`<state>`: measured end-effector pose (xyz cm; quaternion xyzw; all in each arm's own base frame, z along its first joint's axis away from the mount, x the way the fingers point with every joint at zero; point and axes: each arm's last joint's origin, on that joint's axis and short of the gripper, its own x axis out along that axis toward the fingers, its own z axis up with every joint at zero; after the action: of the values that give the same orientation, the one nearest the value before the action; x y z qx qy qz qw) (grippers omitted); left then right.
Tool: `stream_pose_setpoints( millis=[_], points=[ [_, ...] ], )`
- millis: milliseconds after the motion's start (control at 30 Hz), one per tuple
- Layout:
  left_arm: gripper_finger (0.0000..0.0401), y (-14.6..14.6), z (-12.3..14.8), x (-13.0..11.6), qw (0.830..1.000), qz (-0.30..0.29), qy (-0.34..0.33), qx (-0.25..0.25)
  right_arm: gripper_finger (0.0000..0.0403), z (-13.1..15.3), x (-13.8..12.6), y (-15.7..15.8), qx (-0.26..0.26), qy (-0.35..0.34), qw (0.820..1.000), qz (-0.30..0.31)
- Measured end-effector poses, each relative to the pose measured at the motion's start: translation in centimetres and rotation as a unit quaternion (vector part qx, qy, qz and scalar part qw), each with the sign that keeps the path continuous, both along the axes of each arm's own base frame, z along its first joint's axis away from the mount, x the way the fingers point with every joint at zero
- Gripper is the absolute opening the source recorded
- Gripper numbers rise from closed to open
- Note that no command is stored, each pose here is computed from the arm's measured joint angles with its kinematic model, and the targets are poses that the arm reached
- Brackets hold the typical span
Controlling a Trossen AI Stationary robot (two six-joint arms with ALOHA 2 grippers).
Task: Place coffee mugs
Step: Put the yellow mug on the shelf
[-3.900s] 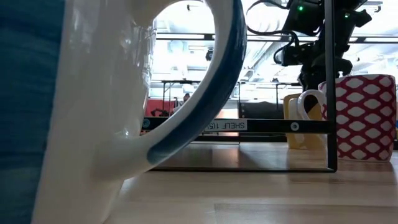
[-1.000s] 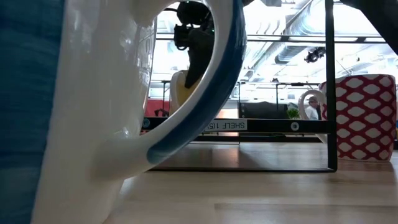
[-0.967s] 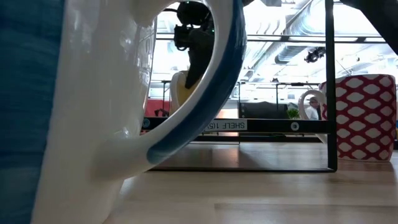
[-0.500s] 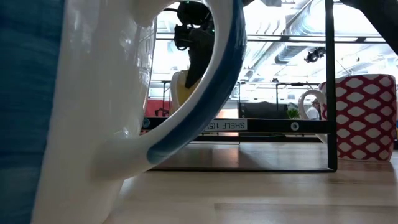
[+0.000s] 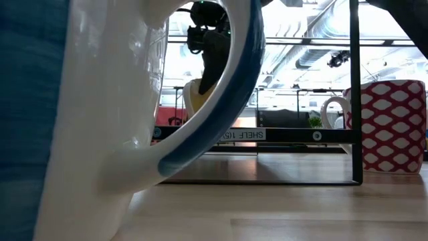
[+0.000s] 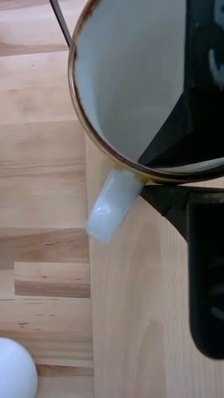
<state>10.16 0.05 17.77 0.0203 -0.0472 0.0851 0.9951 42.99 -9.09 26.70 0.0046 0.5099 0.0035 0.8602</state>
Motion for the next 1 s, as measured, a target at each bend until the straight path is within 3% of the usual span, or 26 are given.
stream_pose_setpoints(
  millis=[500, 1000],
  points=[
    [0.007, 0.0, -0.01, 0.0, 1.0, 0.0, 0.0, 0.0, 0.0109, 0.19, 0.6, -0.29, -0.031, -0.029, 0.999, -0.011],
    [0.007, 0.0, -0.01, 0.0, 1.0, 0.0, 0.0, -0.001, 0.0114, 0.38, 0.89, -0.59, -0.064, -0.043, 0.997, -0.018]
  ],
)
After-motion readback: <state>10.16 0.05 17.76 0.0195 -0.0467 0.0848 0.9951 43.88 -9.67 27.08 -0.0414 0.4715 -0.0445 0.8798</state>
